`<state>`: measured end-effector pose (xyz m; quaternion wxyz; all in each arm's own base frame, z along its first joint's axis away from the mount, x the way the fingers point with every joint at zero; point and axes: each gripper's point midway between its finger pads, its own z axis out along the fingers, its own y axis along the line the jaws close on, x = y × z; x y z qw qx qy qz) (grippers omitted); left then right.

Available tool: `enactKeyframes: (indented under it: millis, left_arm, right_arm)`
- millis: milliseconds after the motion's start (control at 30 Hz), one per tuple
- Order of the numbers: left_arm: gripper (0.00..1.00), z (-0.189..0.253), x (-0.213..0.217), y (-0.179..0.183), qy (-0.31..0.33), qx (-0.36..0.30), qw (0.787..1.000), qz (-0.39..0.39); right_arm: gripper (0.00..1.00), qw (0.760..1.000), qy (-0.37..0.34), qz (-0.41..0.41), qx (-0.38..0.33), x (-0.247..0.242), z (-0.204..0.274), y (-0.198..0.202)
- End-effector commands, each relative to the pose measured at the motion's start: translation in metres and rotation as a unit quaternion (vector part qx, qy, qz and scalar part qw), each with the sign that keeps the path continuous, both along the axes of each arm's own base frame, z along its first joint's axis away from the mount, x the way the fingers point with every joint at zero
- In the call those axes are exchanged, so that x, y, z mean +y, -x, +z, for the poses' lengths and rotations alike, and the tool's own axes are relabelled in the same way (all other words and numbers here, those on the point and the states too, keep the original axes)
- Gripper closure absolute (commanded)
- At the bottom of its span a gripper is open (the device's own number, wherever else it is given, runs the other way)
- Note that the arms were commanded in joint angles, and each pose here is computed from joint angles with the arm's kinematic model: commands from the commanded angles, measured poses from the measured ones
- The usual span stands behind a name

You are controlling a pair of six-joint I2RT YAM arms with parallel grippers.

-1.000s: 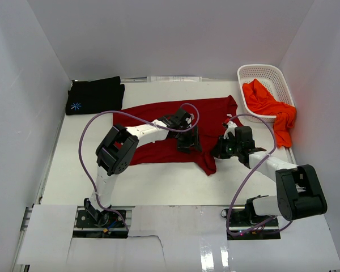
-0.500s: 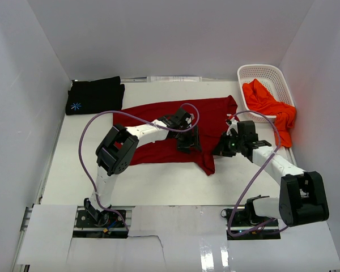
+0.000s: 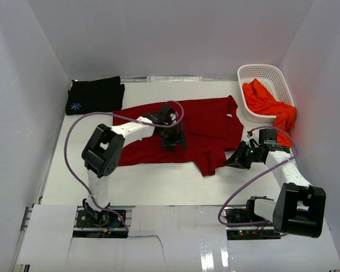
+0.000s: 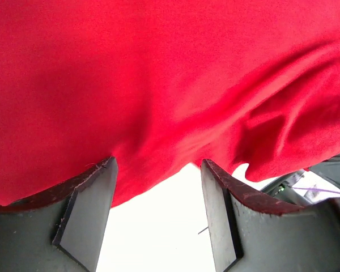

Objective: Fold and stack the t-shirts
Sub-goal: Grap the side of the flattened tshirt closest away from the robot with both arms

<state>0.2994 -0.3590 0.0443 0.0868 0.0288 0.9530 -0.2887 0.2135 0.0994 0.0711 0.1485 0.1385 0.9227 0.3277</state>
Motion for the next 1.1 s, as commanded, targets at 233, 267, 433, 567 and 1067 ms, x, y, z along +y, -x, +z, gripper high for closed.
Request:
enactKeyframes:
  millis: [233, 267, 433, 567, 1067]
  left_arm:
    - [0.26, 0.127, 0.181, -0.049, 0.003, -0.115, 0.982, 0.146]
    - [0.26, 0.13, 0.202, -0.051, -0.001, -0.115, 0.979, 0.17]
    - [0.28, 0.111, 0.272, -0.018, 0.005, -0.086, 0.962, 0.258]
    - [0.28, 0.093, 0.324, 0.011, 0.009, -0.067, 0.934, 0.351]
    - [0.3, 0.036, 0.327, 0.058, 0.001, 0.035, 0.9, 0.434]
  right_arm:
    - [0.92, 0.994, -0.105, -0.013, 0.037, 0.014, 0.034, 0.032]
    - [0.92, 0.993, -0.107, -0.017, 0.039, 0.014, 0.035, 0.032]
    - [0.92, 0.993, -0.107, -0.036, 0.036, 0.009, 0.036, 0.023]
    - [0.92, 0.994, -0.097, -0.052, 0.024, 0.002, 0.04, 0.011]
    - [0.92, 0.995, -0.076, -0.058, 0.011, -0.009, 0.04, -0.006]
